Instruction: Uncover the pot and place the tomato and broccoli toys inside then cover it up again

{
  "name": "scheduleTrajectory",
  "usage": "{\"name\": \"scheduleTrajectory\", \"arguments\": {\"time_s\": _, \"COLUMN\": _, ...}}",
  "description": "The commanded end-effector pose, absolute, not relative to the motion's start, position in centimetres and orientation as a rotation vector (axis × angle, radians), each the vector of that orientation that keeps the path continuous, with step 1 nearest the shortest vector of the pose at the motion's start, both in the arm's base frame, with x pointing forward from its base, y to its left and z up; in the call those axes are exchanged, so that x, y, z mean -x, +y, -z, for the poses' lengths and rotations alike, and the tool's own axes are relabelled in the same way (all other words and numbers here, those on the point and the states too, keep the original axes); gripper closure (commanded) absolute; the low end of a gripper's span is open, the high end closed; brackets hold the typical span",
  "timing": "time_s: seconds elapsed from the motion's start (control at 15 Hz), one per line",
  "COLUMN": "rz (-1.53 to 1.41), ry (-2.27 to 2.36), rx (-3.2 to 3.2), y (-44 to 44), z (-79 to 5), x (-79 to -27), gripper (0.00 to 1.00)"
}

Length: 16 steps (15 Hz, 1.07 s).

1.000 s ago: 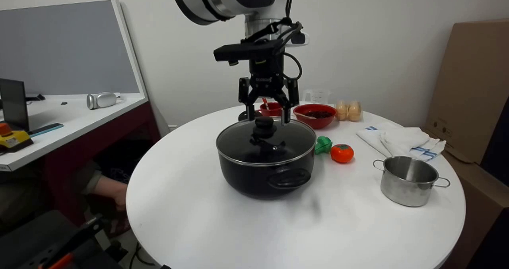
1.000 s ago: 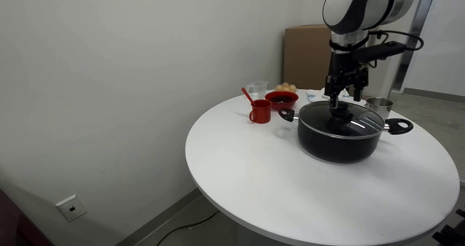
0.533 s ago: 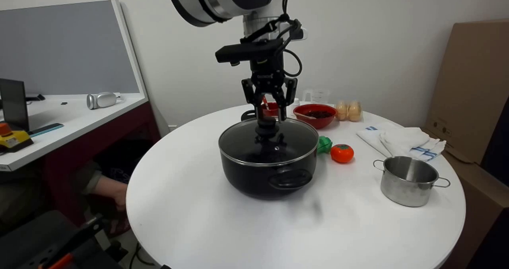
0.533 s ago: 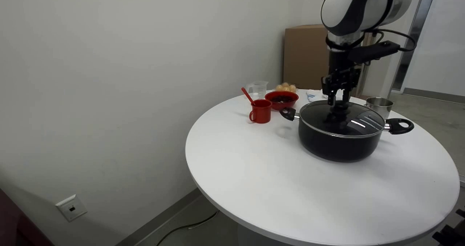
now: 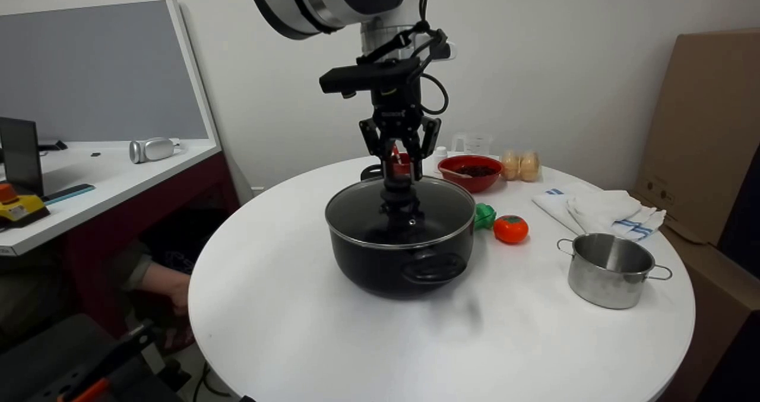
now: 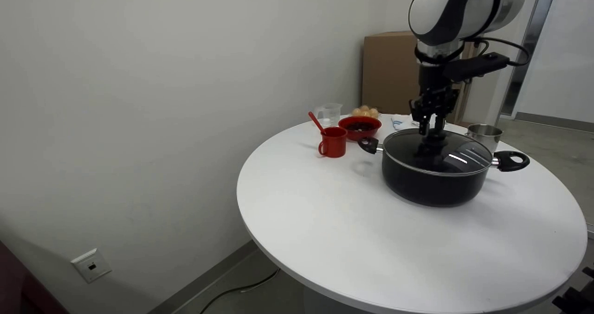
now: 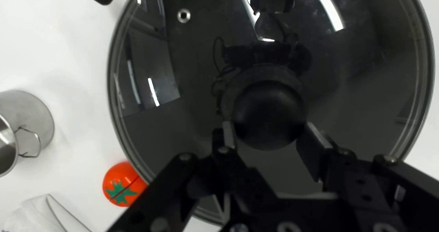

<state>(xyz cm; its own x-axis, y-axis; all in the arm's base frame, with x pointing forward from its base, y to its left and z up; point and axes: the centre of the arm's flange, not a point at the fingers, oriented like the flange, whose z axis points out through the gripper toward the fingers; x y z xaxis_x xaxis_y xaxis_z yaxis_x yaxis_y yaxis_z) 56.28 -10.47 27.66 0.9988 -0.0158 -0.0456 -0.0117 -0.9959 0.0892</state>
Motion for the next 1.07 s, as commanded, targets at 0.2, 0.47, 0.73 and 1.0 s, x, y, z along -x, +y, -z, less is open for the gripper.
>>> {"name": "scheduleTrajectory", "arguments": {"time_s": 0.2, "rz": 0.12, "ry": -0.059, "rx": -3.099, "y": -9.0, "z": -33.1, "x": -56.0, "gripper": 0.77}}
{"name": "scheduleTrajectory", "arguments": {"time_s": 0.47, "rz": 0.112, "ry": -0.062, "rx": -3.11, "y": -7.8, "z": -38.0, "x": -56.5, "gripper": 0.77}}
{"name": "scheduleTrajectory", "arguments": {"time_s": 0.73, "rz": 0.122, "ry": -0.023, "rx": -3.14, "y": -5.2, "z": -40.4, "x": -58.4, "gripper": 0.77}}
{"name": "scheduleTrajectory", "arguments": {"time_s": 1.0, "rz": 0.15, "ry": 0.067, "rx": -3.143, "y": -1.2, "z": -38.8, "x": -61.6, "gripper": 0.77}}
